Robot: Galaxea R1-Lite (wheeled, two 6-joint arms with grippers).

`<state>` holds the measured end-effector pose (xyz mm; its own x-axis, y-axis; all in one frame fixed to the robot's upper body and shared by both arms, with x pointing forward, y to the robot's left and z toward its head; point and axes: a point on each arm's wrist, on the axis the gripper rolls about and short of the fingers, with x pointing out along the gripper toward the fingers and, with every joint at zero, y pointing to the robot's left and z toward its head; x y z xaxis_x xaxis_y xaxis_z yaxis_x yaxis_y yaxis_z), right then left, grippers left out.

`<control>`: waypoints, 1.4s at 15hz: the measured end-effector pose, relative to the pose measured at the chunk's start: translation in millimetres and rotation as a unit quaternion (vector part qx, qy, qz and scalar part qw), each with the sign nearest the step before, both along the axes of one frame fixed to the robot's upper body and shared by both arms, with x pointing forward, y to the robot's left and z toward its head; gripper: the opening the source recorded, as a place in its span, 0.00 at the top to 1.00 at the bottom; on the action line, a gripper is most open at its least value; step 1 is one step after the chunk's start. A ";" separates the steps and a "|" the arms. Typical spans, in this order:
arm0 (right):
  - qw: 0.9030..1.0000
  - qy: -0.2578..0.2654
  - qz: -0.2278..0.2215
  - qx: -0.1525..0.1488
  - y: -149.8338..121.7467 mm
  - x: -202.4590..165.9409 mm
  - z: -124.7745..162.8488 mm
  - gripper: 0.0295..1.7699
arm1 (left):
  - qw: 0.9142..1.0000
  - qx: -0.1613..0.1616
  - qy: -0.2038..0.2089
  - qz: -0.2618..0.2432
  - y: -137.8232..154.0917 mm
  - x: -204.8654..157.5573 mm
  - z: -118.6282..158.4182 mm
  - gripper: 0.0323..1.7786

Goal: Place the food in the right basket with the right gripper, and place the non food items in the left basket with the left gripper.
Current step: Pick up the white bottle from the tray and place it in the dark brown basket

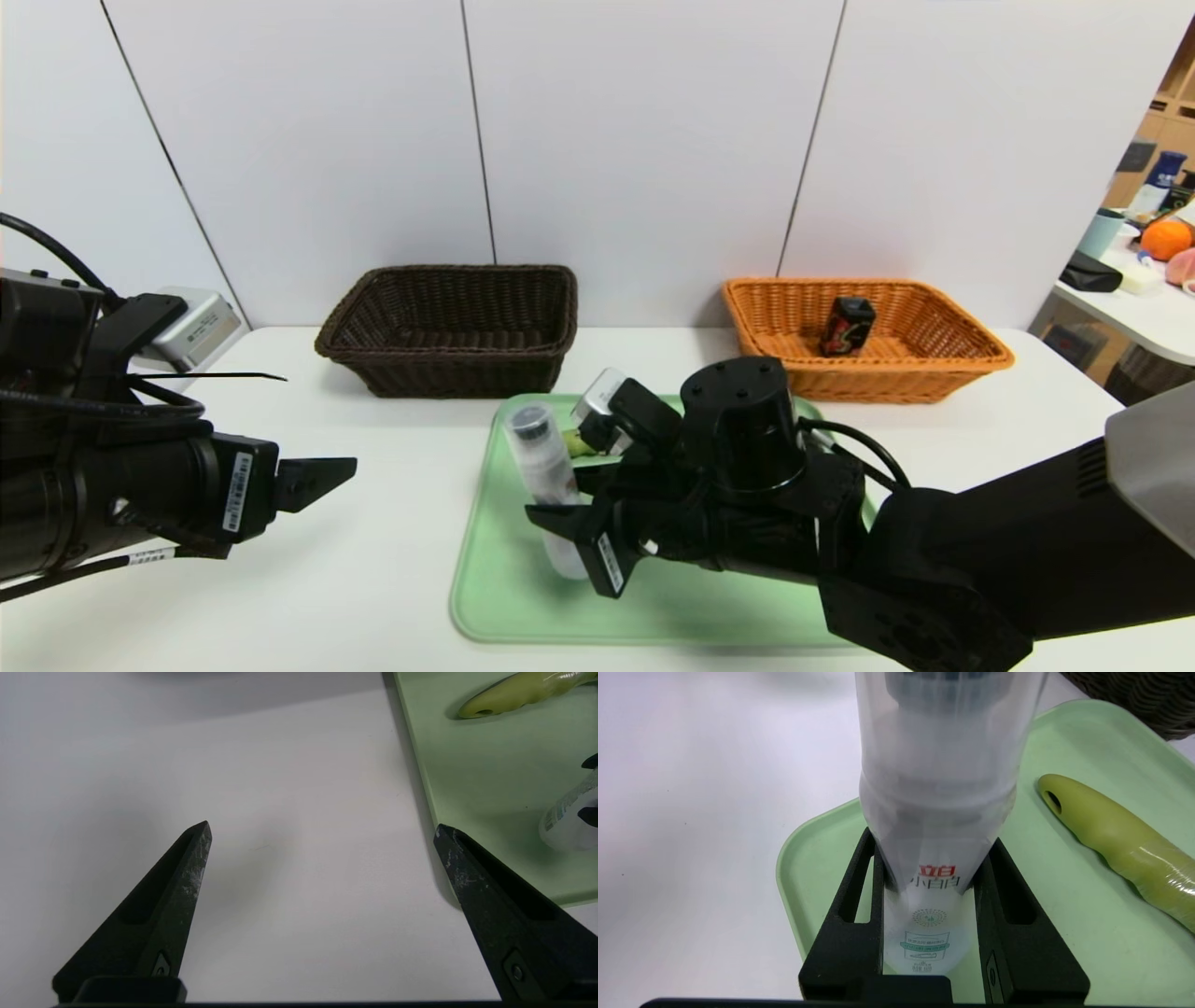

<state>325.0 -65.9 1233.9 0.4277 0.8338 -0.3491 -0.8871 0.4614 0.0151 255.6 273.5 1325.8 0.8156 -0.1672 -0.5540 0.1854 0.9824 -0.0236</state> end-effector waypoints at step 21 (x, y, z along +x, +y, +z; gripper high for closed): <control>0.984 -0.121 -0.062 0.114 35.8 43.5 96.1 0.70 | 1.000 0.003 0.006 -0.001 2.1 -5.4 -5.5 0.05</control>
